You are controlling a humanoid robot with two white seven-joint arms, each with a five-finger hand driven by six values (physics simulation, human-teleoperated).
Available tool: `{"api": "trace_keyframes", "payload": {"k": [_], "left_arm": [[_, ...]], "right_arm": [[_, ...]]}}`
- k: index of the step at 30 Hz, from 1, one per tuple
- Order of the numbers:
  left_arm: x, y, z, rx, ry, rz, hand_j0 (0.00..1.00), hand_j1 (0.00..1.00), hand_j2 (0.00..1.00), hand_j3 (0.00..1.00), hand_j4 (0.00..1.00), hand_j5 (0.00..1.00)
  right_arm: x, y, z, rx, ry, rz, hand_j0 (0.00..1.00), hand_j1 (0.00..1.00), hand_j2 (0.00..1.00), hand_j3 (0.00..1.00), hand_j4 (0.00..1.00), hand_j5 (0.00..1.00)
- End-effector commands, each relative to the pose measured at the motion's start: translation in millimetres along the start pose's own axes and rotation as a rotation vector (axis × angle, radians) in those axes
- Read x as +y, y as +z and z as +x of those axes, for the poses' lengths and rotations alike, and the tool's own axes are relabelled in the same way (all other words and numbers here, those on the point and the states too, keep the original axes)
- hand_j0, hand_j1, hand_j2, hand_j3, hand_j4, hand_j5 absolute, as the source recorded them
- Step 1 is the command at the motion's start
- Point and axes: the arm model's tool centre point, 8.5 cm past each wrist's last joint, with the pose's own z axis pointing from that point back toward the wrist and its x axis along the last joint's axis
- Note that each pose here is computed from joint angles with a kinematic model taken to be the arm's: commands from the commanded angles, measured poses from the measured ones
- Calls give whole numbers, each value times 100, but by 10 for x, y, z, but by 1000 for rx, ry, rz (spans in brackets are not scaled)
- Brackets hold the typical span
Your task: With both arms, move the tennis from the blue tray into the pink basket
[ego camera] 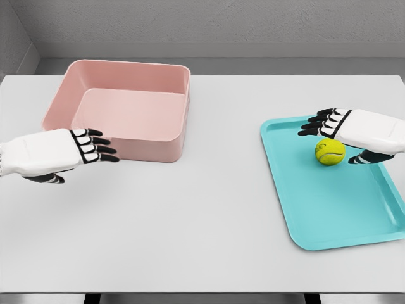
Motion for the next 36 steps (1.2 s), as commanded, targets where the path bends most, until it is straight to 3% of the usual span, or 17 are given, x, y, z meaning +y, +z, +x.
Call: {"api": "trace_keyframes", "payload": {"k": [1,4,7,8,9,10,14,17,19,21,26,30,36], "left_arm": [[-90,-39,39,-14,10,-33,100,100,100,100,100,100],[-144,-68,75,-28,28,-39,100,100,100,100,100,100],[-151,-69,84,-32,42,-31,100,100,100,100,100,100],[-154,-68,84,-33,50,-28,100,100,100,100,100,100],[-152,-67,84,-34,52,-26,100,100,100,100,100,100],[-152,-61,80,-33,57,-25,100,100,100,100,100,100],[-172,-43,62,-26,68,-24,100,100,100,100,100,100],[-240,-12,69,-31,142,-7,100,100,100,100,100,100],[-245,-11,68,-31,149,-5,100,100,100,100,100,100],[-305,38,47,-23,189,-9,100,100,100,100,100,100],[-341,51,33,-16,199,-15,100,100,100,100,100,100],[-385,142,-17,4,228,-30,100,100,100,100,100,100],[-533,205,-82,29,293,-50,100,100,100,100,100,100]], "right_arm": [[-4,7,-5,2,-3,-1,100,100,100,100,100,100],[56,4,-3,2,-2,67,100,100,100,100,100,100],[83,56,-167,47,-35,66,100,100,100,100,100,100],[123,90,-209,44,-108,92,100,100,100,100,100,100],[180,93,-193,12,-174,172,100,100,100,100,100,100],[76,89,-188,-12,-201,158,100,100,100,100,100,100],[-44,-90,-180,-44,-200,98,100,100,100,100,100,100],[-81,-272,-232,-57,-218,53,99,99,99,99,99,99],[-25,-343,-341,-33,-245,43,99,99,99,99,99,99],[6,-426,-329,-41,-249,40,99,99,99,99,99,99],[216,-382,-525,35,-275,85,99,99,99,99,99,99],[378,-497,-571,52,-290,117,99,99,99,99,99,99],[475,-495,-606,69,-299,142,99,99,99,99,99,99]]}}
